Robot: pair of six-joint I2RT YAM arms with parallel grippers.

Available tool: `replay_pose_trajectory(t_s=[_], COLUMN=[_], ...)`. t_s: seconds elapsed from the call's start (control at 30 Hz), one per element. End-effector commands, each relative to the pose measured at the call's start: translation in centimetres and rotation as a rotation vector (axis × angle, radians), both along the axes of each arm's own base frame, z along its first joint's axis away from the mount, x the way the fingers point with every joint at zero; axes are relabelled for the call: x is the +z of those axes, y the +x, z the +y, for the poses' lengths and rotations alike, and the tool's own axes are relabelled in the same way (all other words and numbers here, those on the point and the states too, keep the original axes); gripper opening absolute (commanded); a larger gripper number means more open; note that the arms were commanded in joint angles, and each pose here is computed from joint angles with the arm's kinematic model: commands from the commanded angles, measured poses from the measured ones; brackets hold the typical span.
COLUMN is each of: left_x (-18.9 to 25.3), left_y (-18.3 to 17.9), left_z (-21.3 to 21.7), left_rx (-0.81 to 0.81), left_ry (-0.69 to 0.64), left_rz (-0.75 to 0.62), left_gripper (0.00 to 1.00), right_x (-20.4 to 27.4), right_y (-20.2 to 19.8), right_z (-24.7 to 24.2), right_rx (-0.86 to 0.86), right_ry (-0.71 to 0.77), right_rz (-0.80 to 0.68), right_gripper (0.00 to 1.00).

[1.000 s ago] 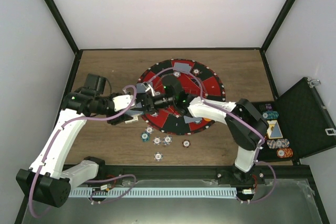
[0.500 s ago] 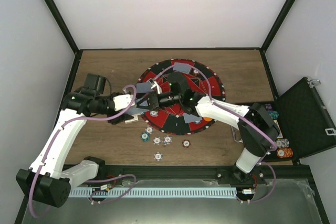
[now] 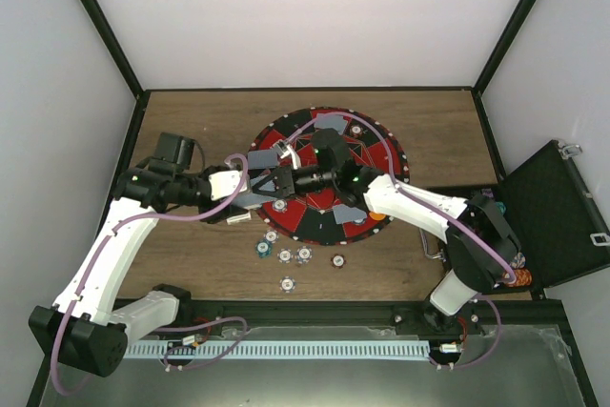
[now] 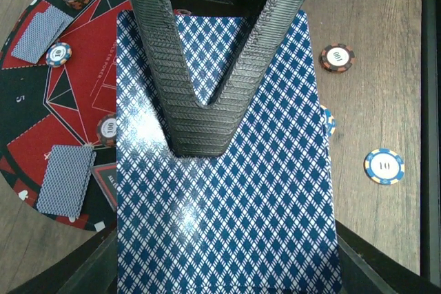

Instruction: Distribute texas hold em gaming equipment

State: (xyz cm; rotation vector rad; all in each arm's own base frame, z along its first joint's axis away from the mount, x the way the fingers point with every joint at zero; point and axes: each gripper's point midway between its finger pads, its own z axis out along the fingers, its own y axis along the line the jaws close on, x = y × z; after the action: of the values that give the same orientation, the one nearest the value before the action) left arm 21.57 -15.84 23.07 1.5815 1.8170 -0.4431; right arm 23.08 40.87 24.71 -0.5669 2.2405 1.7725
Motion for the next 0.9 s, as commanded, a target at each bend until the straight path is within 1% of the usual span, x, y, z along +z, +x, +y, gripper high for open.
replay_pose_trajectory(t_s=[0.0,0.07,0.17,0.37,0.4,0.47,0.5,0.53,0.73,0.8,0.87], left_x=[0.0,0.0,0.1,0.0,-0.1,-0.1,-0.1,-0.2,-0.3,-0.5,-0.6], left_y=[-0.1,-0.1,0.0,0.0,0.0,0.1,0.0,0.0,0.1,0.1,0.1], left_z=[1.1,1.1,1.1,1.1,1.1,1.1,1.2,1.2,1.3,1.4,1.5], left_rx=[0.037,0.039,0.039,0.042,0.042,0.044,0.044,0.044,0.046,0.045,0.046], left_ry=[0.030,0.028,0.028,0.033,0.034,0.034,0.034,0.035,0.045,0.052,0.058], left_rz=[-0.004,-0.004,-0.006,-0.006,-0.006,-0.006,-0.006,-0.005,-0.008,-0.012,-0.013], left_gripper=[0.04,0.04,0.04,0.04,0.04,0.04,0.04,0.04,0.04,0.04,0.04], right_x=[-3.5,-3.5,-3.5,-3.5,-3.4,-3.3,-3.1,-2.9,-2.1,-2.4,-2.7], right_y=[1.8,1.7,1.7,1.6,1.6,1.6,1.6,1.6,1.8,2.1,2.5], right_z=[-2.6,-2.5,-2.4,-2.3,-2.3,-2.3,-2.3,-2.4,-3.6,-5.0,-6.9], right_rx=[-0.087,-0.084,-0.080,-0.071,-0.071,-0.074,-0.078,-0.081,-0.104,-0.127,-0.158], right_ry=[-0.118,-0.114,-0.108,-0.097,-0.092,-0.087,-0.084,-0.082,-0.081,-0.088,-0.089], right_rz=[0.060,0.066,0.074,0.087,0.087,0.090,0.088,0.088,0.079,0.086,0.097], right_gripper=[0.14,0.18,0.28,0.34,0.32,0.19,0.14,0.12,0.04,0.01,0.01])
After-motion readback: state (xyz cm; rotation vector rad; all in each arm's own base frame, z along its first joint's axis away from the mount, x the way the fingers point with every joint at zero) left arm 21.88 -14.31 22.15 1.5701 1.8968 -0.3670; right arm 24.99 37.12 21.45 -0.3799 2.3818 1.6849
